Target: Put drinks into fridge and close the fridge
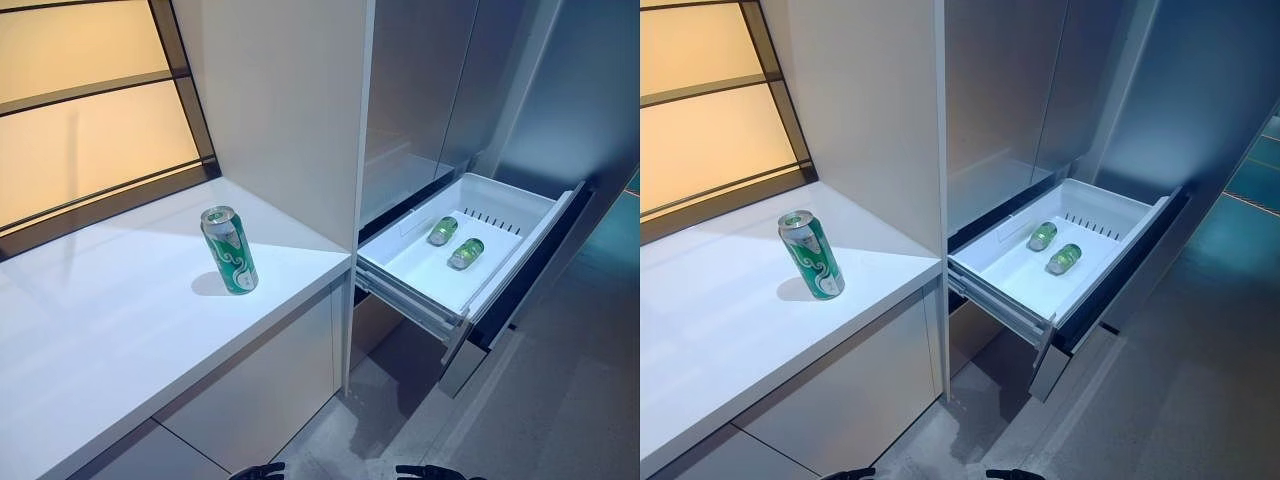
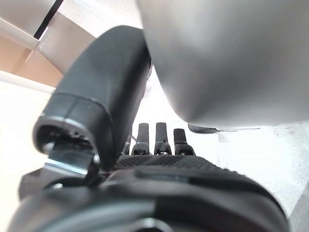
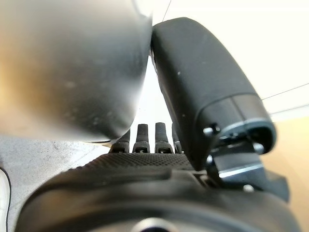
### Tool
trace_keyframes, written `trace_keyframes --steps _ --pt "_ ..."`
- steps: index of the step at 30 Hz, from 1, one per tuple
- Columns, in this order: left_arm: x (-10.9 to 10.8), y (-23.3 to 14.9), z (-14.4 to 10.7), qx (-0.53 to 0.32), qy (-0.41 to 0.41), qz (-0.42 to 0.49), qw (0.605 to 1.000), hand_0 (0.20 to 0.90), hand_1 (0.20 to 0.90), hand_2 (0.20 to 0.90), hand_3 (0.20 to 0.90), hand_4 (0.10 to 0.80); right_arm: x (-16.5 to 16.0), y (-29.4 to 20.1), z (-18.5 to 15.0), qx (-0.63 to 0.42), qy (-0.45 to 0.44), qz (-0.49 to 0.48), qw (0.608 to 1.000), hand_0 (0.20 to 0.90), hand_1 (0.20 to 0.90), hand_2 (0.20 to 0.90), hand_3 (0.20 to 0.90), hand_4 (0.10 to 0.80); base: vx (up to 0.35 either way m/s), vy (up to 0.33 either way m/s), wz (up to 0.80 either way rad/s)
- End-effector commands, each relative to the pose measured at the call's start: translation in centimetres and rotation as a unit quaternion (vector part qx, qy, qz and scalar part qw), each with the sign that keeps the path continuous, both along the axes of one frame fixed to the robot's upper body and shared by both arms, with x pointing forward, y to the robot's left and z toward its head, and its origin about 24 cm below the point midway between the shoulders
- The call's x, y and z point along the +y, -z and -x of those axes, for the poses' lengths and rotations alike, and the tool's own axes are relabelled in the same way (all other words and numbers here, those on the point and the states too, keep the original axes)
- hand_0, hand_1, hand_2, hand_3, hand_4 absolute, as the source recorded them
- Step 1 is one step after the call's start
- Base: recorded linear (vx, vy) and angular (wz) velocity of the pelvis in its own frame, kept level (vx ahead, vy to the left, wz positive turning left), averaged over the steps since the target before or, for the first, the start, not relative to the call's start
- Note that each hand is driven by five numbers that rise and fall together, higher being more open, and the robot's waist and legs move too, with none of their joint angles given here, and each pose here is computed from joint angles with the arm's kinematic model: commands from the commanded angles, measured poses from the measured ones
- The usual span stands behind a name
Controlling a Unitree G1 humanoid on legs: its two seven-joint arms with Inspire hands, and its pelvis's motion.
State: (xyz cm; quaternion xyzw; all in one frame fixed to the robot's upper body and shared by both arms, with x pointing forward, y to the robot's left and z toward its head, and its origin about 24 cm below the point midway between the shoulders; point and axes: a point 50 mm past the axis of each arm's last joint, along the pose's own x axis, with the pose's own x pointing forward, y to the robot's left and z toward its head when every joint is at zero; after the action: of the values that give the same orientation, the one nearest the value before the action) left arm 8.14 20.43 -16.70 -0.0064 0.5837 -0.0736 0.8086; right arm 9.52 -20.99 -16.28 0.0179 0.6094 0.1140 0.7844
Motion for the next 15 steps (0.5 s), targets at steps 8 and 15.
trace_keyframes --steps 8,15 --pt "0.0 -0.5 -1.9 -0.048 -0.013 0.009 0.999 0.900 0.900 0.900 0.900 0.800 0.5 0.1 0.1 0.021 -0.023 -0.009 0.999 0.900 0.900 0.900 0.900 0.800 0.000 0.000 0.00" --pt "-1.5 -3.0 -7.4 -0.177 0.065 0.086 0.978 0.900 0.900 0.900 0.900 0.800 -0.1 -0.3 -1.0 0.016 -0.030 -0.004 0.999 0.900 0.900 0.900 0.900 0.800 0.000 0.000 0.00"
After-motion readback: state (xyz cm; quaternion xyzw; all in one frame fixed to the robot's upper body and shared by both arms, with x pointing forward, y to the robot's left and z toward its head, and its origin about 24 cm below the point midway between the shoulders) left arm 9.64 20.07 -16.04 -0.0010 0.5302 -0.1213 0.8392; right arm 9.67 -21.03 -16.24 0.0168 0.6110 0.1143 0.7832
